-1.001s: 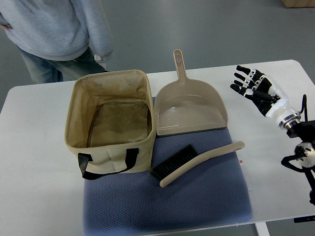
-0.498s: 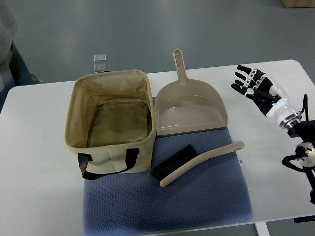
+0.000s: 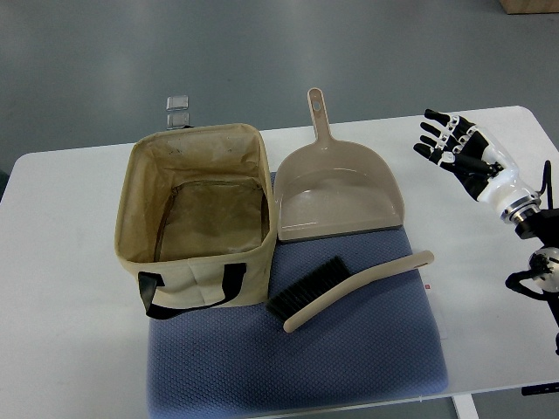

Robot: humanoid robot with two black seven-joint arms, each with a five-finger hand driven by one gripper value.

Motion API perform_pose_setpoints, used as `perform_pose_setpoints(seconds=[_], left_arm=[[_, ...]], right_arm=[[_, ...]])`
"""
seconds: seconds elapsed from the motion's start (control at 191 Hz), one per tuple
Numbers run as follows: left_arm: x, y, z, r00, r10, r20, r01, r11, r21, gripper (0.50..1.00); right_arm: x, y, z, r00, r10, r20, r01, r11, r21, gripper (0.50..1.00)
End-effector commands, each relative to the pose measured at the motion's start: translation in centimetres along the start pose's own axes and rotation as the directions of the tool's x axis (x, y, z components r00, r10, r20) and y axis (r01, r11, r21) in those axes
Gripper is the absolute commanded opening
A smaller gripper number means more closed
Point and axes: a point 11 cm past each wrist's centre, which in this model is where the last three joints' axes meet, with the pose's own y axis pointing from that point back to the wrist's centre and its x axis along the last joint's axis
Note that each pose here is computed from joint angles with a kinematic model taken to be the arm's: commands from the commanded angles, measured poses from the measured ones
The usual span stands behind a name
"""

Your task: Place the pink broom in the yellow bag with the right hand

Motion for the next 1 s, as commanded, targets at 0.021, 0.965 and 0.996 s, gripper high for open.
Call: perform_pose_setpoints(seconds=[0.021, 0.965, 0.996], left_arm=[[0.0, 0.0, 0.0, 1.000, 0.001, 0.000, -0.001, 1.000, 0.000, 1.000], [0.0, 0.0, 0.0, 1.000, 0.001, 0.000, -0.001, 1.000, 0.000, 1.000], [0.0, 0.0, 0.0, 1.000, 0.001, 0.000, -0.001, 1.000, 0.000, 1.000]], right_arm=[[0.1, 0.0, -0.1, 1.000, 0.000, -0.003, 0.000, 1.000, 0.001, 0.928], [-1.5, -0.1, -1.7, 0.872, -0.346, -0.347, 0.304, 0.937, -0.170, 0.926], [-1.7, -0.2, -1.8, 0.852, -0.370, -0.372, 0.320, 0.928, -0.191, 0.926]])
